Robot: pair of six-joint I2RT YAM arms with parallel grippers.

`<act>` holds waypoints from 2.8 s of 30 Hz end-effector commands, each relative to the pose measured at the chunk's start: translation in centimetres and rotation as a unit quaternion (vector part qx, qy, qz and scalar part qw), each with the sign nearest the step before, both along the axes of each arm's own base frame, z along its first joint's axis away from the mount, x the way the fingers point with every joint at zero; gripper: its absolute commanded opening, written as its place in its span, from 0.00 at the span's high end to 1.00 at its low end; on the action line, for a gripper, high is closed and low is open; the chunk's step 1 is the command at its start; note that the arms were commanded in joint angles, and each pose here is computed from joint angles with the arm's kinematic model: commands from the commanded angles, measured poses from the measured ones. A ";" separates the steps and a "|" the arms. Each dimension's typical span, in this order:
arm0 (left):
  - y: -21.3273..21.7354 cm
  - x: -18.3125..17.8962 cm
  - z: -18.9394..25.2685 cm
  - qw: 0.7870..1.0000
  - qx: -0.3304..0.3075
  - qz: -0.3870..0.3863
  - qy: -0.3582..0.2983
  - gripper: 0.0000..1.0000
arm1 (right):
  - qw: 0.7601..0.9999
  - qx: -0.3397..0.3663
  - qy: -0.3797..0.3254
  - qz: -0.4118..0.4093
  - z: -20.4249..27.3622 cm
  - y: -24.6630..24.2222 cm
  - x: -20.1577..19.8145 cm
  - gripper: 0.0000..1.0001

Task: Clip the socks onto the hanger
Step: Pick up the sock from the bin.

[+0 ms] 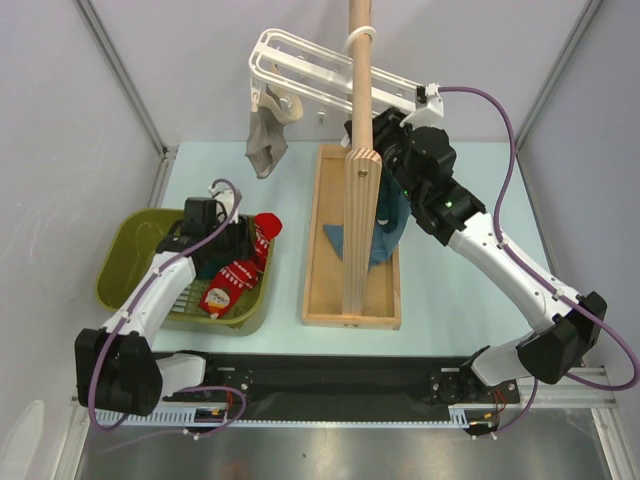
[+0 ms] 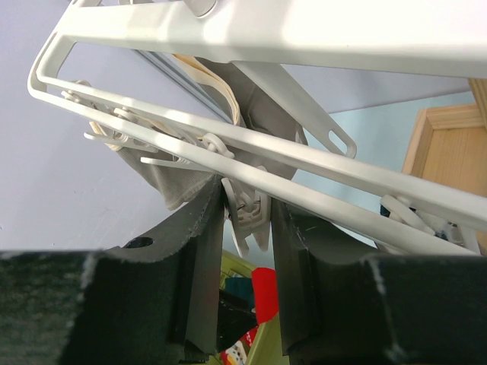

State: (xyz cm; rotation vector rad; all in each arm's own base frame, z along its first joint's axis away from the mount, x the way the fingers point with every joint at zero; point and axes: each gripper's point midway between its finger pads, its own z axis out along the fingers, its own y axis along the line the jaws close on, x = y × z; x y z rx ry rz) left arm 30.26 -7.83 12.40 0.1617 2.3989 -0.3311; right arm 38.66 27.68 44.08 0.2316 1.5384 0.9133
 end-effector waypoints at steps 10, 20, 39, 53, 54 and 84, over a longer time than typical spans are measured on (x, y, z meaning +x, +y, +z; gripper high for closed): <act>-0.1 0.2 -1.7 0.999 0.007 0.016 0.029 0.49 | 1.000 -0.003 -0.013 0.002 1.0 -0.7 -0.7 1.00; -0.4 -0.8 -1.4 0.998 -0.030 0.052 0.031 0.98 | 1.000 -0.002 -0.015 0.002 1.3 -0.7 -0.8 1.00; 8.7 -9.6 14.5 0.955 0.044 0.248 -0.159 1.00 | 1.000 -0.006 -0.012 0.009 0.9 -0.4 -0.9 1.00; 8.7 -11.2 21.3 0.930 -0.032 0.288 -0.225 1.00 | 1.000 -0.008 -0.015 0.011 1.2 -0.5 -1.1 1.00; 7.6 -10.9 20.8 0.937 -0.055 0.274 -0.211 1.00 | 1.000 -0.008 -0.015 0.010 1.2 -0.5 -1.1 1.00; -12.1 1.1 29.2 0.858 -0.459 0.230 -0.010 1.00 | 0.995 -0.037 -0.057 0.074 1.2 1.2 -1.9 1.00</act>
